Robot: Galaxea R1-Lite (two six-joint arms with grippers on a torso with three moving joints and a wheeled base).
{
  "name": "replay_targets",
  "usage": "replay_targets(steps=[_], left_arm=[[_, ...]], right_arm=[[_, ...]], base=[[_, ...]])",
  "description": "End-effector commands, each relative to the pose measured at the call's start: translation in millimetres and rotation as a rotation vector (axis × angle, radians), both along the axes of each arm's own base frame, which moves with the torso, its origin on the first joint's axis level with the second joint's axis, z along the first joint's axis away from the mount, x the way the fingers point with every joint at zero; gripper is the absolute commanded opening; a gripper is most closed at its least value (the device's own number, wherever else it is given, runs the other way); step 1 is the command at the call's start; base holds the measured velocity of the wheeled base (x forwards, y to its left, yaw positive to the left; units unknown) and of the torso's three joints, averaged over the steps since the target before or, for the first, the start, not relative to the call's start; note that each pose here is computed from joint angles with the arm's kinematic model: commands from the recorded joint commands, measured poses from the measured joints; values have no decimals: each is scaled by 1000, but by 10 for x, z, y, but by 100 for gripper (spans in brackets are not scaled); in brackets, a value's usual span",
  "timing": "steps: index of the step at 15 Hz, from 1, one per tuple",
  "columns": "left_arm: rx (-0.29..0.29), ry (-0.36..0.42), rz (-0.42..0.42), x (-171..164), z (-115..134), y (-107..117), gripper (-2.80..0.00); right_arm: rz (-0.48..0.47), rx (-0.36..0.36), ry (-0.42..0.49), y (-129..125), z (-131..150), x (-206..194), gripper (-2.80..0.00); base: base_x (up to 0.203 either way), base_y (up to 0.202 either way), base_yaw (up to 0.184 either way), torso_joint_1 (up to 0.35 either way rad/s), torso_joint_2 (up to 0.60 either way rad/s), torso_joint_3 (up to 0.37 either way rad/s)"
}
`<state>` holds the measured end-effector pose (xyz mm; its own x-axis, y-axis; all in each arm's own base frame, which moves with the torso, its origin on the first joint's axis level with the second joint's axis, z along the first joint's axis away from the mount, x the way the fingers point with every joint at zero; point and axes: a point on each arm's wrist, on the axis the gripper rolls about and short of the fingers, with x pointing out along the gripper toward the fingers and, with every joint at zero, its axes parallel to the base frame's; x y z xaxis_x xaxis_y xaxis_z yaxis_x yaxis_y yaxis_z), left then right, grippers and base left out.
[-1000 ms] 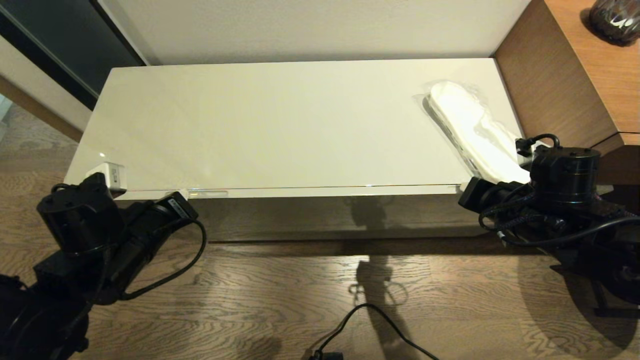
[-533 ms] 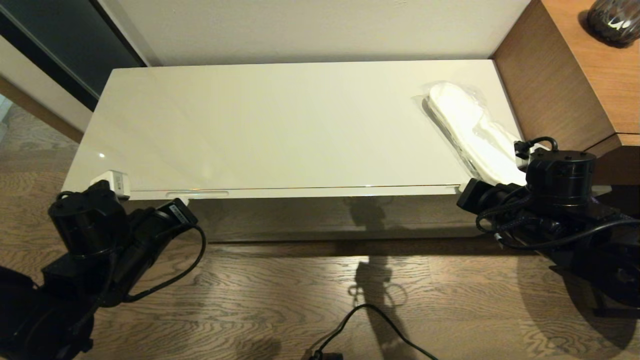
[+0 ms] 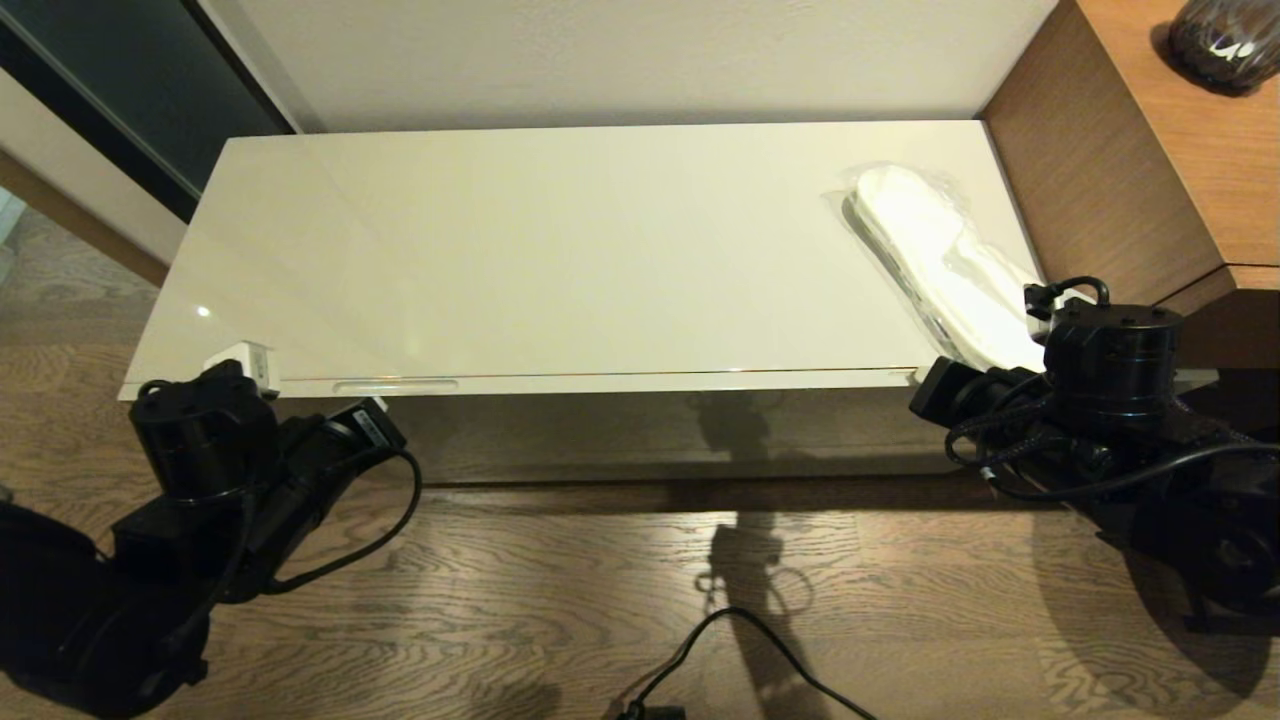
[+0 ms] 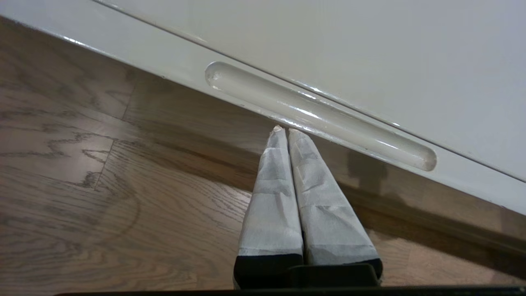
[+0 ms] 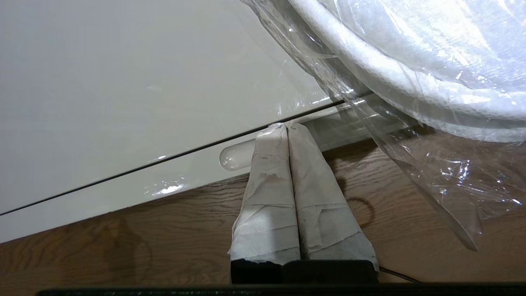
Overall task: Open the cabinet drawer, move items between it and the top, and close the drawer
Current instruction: Open the drawer
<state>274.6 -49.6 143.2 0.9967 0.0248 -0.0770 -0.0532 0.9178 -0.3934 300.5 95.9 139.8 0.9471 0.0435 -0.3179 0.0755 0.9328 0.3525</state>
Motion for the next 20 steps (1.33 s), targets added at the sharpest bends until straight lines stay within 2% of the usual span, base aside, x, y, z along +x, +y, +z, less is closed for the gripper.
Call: replay_targets(steps=[1,6,12,20], left_arm=[[4,-73,-30,-90,195,-4,-280],[4,-90,-31,-111,253,2,-280],[-11,-15,-7,49,-5,-12,-280],[-6,-32,-15,227,-173,-53,-280]], right_arm=[[-2,-5,26,5,-81,26,-280],[-2,-7,32,3,-97,20,-280],[-6,4,44,13,-136,34,-280],[-7,1,62,17,-198,59,-280]], base=[[0,0,0,0,0,0],[0,0,0,0,0,0],[0,0,0,0,0,0],[0,0,0,0,0,0]])
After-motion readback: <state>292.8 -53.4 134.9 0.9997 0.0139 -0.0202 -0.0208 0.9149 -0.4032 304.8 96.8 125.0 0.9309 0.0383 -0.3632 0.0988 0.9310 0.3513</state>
